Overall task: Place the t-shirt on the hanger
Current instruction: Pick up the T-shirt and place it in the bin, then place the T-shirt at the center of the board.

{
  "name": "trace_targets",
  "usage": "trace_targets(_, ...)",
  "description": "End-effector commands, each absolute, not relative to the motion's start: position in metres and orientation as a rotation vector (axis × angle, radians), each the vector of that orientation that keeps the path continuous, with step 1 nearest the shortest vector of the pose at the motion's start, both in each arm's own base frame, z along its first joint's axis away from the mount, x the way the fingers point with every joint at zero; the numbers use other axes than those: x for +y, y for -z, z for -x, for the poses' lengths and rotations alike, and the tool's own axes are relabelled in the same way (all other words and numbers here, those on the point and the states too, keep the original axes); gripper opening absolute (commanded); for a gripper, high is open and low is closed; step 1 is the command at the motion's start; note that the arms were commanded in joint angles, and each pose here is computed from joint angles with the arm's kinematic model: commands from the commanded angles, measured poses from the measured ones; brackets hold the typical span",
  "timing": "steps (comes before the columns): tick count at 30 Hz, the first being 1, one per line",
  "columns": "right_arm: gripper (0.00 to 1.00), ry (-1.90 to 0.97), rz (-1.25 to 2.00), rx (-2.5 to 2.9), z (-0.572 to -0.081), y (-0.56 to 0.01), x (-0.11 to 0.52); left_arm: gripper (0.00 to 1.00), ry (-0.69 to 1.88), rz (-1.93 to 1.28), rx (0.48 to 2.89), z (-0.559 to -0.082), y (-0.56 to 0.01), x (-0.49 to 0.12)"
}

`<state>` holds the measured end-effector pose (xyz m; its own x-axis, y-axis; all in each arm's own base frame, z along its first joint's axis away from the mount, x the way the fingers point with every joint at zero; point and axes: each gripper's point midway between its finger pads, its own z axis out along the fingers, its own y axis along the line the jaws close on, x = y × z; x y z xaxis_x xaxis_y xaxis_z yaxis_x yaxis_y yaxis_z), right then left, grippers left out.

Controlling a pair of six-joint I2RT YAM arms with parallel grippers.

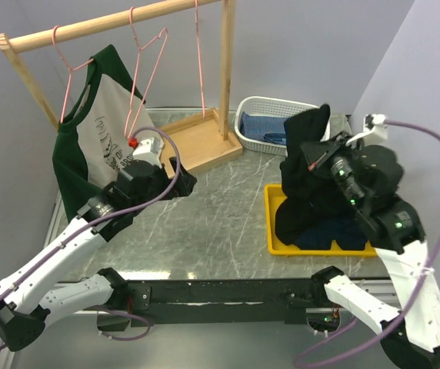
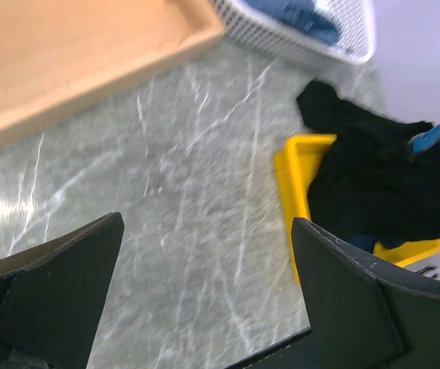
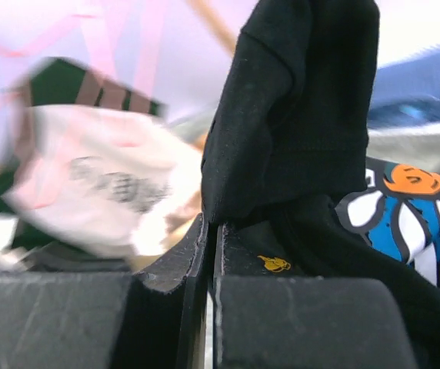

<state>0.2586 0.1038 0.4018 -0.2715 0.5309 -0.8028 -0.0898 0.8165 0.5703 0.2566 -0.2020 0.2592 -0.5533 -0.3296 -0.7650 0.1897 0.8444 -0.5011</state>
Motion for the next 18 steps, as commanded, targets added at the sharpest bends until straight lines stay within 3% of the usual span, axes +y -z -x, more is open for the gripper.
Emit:
trace_targets(1,0.00,-0.814,-0.180,1.688,-0.244,-0.466,0.142,0.96,0.671,0.109,1.931,-0.261,-0.318,-0.192)
trace_targets(7,0.00,-0.954,-0.052,1.576,-0.225,-0.544,0.178,0.96,0.662,0.116,1.851,-0.254,-0.363,-0.177)
trace_targets(12,0.00,-1.001,0.030,1.567,-0.218,-0.572,0.216,0.96,0.649,0.151,1.783,-0.246,-0.394,-0.159)
trace_targets(15,0.00,-1.010,0.054,1.611,-0.225,-0.555,0.245,0.96,0.613,0.199,1.770,-0.241,-0.400,-0.144)
trace_targets(18,0.02,-0.992,0.068,1.718,-0.239,-0.497,0.274,0.96,0.582,0.251,1.765,-0.235,-0.397,-0.129)
